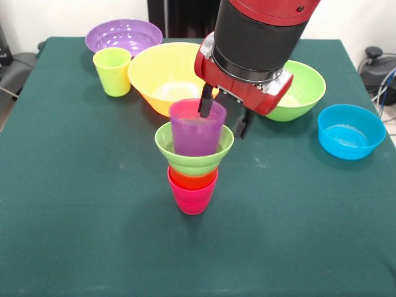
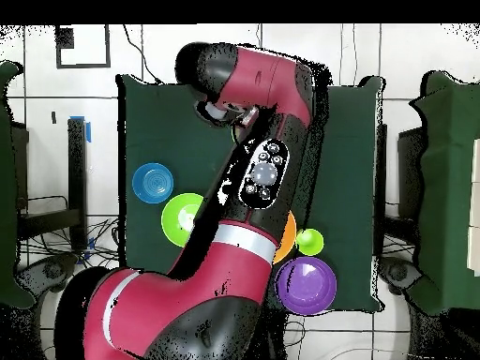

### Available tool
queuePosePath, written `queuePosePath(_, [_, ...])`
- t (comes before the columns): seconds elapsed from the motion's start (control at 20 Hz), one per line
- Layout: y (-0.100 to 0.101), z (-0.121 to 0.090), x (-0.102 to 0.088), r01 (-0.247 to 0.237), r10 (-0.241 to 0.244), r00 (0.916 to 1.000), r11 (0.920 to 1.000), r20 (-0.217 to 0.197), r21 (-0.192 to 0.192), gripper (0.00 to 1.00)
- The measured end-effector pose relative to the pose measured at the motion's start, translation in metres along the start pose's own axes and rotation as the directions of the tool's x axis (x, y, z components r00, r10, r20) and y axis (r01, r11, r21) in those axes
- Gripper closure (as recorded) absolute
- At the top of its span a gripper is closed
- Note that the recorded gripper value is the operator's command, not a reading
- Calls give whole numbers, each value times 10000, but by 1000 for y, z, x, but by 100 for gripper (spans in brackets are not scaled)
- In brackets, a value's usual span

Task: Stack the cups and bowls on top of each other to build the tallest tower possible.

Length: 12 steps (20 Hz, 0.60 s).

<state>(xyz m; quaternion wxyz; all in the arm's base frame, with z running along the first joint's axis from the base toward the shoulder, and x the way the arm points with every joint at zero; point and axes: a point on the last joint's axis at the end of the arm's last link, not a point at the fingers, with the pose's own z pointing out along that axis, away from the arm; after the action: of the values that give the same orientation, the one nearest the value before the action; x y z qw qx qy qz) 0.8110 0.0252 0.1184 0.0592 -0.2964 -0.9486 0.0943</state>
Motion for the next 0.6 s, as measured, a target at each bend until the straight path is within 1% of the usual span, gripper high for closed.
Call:
queuePosePath(0.2, [0,0,0,-1,1,10000,10000,0,-1,0])
queuePosePath(0.25, [0,0,0,-1,1,10000,10000,-1,-2,100])
queuePosePath(0.6, [0,0,0,0,0,10000,10000,0,0,100])
